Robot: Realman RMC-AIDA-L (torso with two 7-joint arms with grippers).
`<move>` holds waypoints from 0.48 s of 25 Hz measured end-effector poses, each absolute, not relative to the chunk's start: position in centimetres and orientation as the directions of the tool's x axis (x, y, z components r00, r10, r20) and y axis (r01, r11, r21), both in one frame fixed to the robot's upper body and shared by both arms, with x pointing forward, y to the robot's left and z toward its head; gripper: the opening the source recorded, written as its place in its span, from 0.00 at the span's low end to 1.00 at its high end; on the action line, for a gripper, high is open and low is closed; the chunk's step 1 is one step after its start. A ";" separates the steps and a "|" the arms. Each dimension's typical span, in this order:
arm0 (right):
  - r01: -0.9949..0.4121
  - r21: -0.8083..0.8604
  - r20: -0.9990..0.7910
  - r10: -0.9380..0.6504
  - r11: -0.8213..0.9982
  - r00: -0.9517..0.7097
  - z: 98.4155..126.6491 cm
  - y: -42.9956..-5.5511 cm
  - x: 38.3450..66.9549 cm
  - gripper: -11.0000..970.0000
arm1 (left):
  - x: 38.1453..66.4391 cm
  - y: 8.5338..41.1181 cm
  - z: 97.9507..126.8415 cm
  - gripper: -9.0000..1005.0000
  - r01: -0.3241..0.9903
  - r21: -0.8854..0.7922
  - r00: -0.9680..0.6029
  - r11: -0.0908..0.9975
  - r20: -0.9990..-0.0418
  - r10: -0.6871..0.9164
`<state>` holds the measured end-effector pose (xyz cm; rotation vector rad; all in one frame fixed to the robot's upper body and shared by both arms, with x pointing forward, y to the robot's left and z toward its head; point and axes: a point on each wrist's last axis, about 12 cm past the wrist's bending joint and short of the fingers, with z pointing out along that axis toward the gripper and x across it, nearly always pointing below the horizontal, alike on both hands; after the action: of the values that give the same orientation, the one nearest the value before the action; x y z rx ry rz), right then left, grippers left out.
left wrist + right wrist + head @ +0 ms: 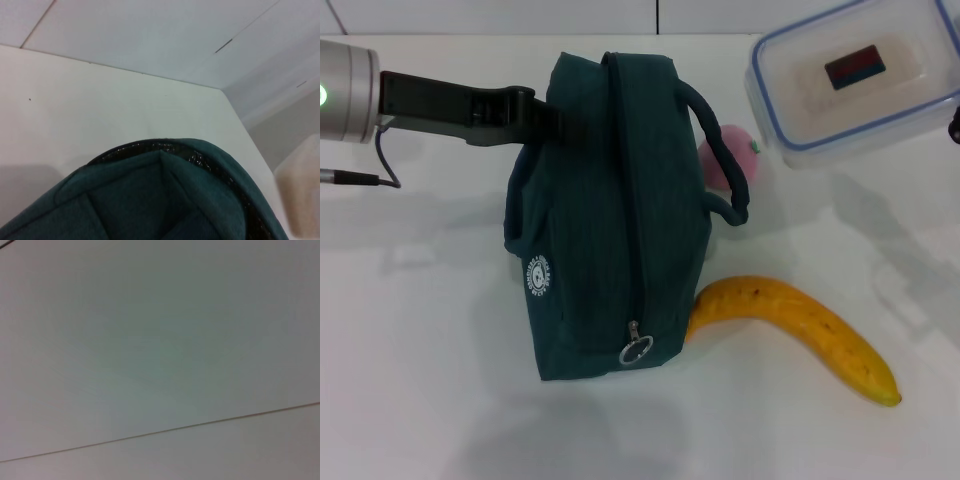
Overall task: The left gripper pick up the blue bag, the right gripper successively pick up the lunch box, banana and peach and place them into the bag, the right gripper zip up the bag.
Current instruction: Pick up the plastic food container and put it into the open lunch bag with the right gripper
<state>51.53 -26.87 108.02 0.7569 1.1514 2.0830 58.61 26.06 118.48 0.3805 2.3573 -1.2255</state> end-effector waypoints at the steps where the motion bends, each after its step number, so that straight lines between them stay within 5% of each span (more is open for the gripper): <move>1: -0.254 0.869 0.180 0.750 -0.425 -0.637 108.1 -26.8 51.6 0.12 | 58.6 26.0 118.5 0.06 0.439 -0.697 -0.858 0.566 -0.512 0.035; 12: -0.260 0.836 0.182 0.692 -0.483 -0.699 110.2 -23.9 54.1 0.12 | 59.4 25.2 118.8 0.06 0.476 -0.688 -0.845 0.548 -0.530 0.070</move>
<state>54.11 -23.88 110.19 0.6891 1.1151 2.1917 59.37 25.16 118.80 0.4425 2.3418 -1.2328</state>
